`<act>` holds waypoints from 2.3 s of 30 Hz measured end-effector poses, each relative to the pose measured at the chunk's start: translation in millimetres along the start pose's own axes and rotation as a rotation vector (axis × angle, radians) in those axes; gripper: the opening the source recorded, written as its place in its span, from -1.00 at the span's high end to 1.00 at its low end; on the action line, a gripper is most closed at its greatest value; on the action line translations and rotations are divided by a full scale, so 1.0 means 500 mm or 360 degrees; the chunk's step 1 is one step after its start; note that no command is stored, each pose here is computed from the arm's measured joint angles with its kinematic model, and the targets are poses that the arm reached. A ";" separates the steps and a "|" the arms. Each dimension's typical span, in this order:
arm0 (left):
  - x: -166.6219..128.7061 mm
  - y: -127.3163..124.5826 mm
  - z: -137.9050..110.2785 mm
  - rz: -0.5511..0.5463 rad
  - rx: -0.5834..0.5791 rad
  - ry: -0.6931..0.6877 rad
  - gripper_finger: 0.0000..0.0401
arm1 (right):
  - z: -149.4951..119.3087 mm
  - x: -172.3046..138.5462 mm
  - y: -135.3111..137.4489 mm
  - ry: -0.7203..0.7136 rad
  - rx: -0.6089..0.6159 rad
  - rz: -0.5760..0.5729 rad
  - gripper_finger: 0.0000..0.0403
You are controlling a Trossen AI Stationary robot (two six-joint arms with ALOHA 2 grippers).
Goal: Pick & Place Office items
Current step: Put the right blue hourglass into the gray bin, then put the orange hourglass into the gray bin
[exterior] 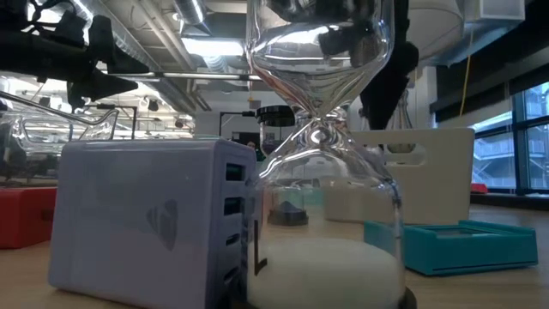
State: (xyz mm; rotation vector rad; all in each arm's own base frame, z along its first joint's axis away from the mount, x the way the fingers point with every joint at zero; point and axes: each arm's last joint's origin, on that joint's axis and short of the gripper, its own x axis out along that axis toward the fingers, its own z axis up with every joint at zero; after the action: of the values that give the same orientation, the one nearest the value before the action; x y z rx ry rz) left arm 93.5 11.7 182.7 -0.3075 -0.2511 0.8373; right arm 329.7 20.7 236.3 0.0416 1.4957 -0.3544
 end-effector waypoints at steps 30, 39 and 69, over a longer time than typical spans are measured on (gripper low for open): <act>0.000 0.001 -0.003 0.0002 0.0021 0.0013 -0.25 | 0.026 0.044 0.014 0.0014 -0.0172 0.0063 -0.33; 0.000 0.001 -0.002 0.0013 0.0020 0.0010 -0.25 | 0.015 -0.045 -0.009 0.0141 -0.0176 -0.0184 -0.36; 0.000 0.001 -0.003 0.0006 0.0029 0.0012 -0.25 | -0.260 -0.100 -0.030 0.0018 0.0450 0.0112 -0.46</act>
State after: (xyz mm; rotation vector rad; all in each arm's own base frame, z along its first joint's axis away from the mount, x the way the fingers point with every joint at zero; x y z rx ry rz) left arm 93.7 11.7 181.4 -0.2941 -0.2356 0.8413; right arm 198.6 48.3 277.1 0.3207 1.4419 -0.5073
